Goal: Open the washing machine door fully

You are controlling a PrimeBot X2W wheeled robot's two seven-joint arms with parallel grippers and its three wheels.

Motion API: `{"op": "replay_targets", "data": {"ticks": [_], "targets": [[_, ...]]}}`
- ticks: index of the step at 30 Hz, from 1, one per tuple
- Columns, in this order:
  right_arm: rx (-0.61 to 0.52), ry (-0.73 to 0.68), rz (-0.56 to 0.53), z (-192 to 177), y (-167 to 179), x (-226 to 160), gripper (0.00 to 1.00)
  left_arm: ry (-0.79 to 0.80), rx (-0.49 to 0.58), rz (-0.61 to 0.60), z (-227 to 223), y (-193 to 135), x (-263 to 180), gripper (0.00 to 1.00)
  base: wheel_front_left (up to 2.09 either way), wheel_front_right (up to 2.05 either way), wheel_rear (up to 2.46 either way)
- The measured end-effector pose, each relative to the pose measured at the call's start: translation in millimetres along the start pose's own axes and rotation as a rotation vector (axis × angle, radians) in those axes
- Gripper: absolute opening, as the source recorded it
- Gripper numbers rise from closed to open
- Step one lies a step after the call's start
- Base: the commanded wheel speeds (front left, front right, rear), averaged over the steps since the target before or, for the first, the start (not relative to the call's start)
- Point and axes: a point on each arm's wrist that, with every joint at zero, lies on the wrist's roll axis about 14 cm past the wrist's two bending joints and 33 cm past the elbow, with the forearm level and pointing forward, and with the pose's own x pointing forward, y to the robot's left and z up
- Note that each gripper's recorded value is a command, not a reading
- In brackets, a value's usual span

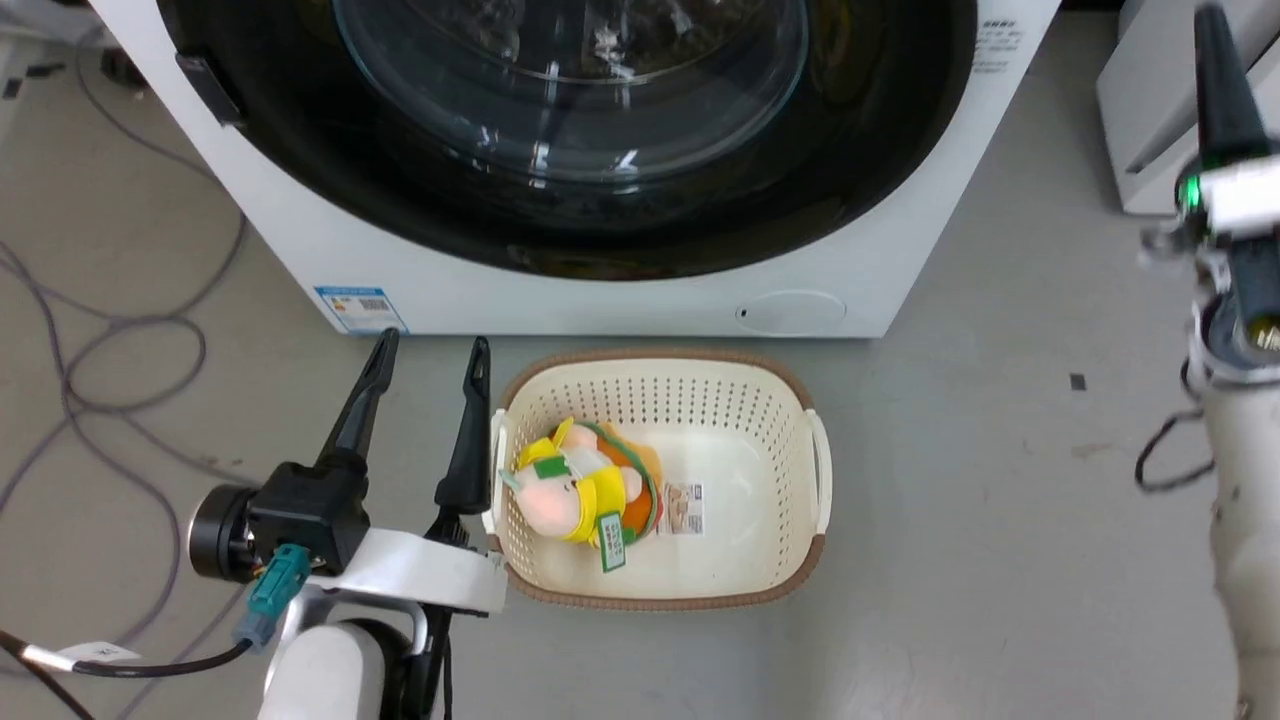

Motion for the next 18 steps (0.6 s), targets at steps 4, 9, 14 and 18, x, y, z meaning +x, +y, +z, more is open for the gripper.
{"op": "replay_targets", "data": {"ticks": [4, 9, 14, 18], "targets": [[-0.010, 0.070, 0.017, -11, 7, 23, 0.00, -0.010, -0.001, -0.004, -1, 0, 6, 1.00, 0.00, 0.00, 0.00], [-0.026, 0.191, 0.037, -31, 18, 49, 0.00, -0.018, -0.010, -0.012, -4, 1, 13, 1.00, 0.00, 0.00, 0.00], [-0.063, 0.339, 0.048, -55, 27, 65, 0.00, -0.017, -0.017, -0.020, -9, 0, 18, 1.00, 0.00, 0.00, 0.00], [-0.095, 0.442, 0.063, -69, 35, 74, 0.00, -0.023, -0.024, -0.021, -11, 1, 21, 1.00, 0.00, 0.00, 0.00]]}}
